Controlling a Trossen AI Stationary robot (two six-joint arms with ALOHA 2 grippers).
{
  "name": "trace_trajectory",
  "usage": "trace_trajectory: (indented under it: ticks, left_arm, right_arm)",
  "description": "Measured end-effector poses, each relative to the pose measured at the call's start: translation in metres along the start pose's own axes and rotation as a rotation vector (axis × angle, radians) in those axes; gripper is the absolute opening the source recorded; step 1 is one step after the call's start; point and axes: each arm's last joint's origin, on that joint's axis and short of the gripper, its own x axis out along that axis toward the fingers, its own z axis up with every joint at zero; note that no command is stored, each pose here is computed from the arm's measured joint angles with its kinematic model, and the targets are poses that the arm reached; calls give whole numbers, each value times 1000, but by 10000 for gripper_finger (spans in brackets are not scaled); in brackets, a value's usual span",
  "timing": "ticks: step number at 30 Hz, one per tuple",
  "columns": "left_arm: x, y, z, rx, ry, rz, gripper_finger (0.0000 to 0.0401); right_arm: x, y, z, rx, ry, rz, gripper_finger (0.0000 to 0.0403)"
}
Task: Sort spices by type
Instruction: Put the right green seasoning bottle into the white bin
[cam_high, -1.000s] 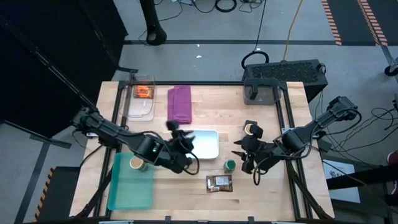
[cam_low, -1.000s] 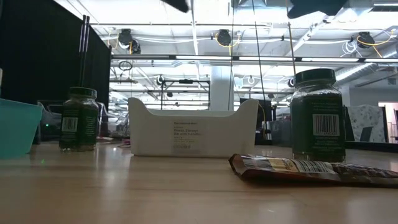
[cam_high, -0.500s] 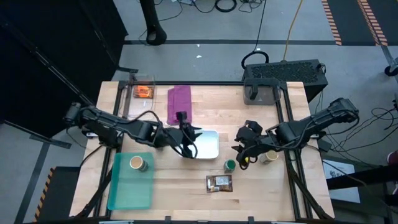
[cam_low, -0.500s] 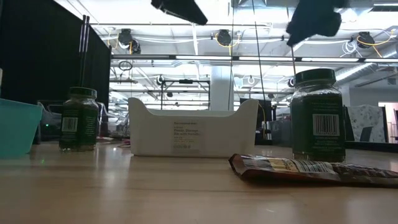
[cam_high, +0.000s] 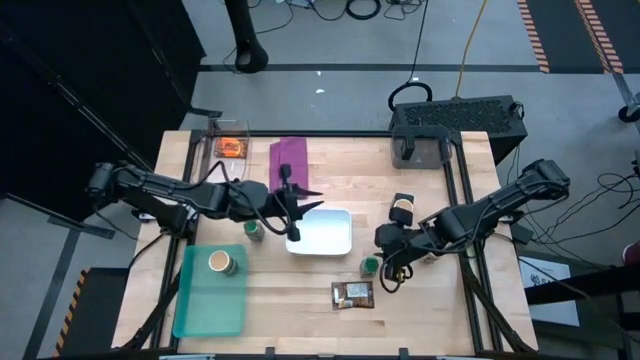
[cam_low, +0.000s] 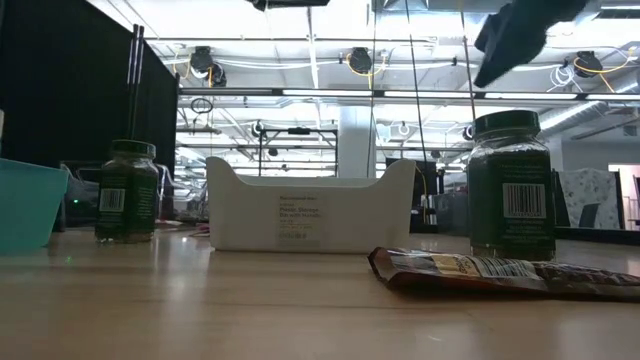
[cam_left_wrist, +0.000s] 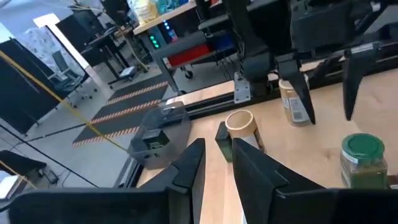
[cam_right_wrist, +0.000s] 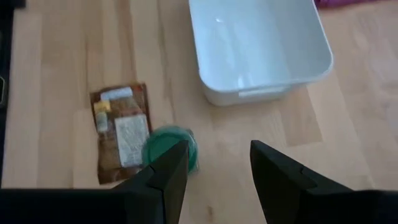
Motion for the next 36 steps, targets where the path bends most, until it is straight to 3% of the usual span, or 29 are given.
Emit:
trace_trajectory:
  ticks: [7,13,20,26,30,36]
  left_arm:
    - [0,8,-2,-1,43,117,86]
    - [0,8,-4,6,65,124,86]
    - [-4,-4,-5,33,89,67,86]
    - [-6,-10,-2,35,74,45,86]
    - [-8,-16,-1,-3,68,13,86]
    - [-21,-44,-1,-67,106,-177,86]
  right_arm:
    - [-2,0,-7,3,53,-21,155]
    - [-4,2,-15,20,104,-34,155]
    - [-14,5,-42,138,370,-38,155]
    - [-26,3,-62,191,549,-142,155]
    - [-29,0,-66,170,585,-191,155]
    - [-26,1,-62,66,478,-194,155]
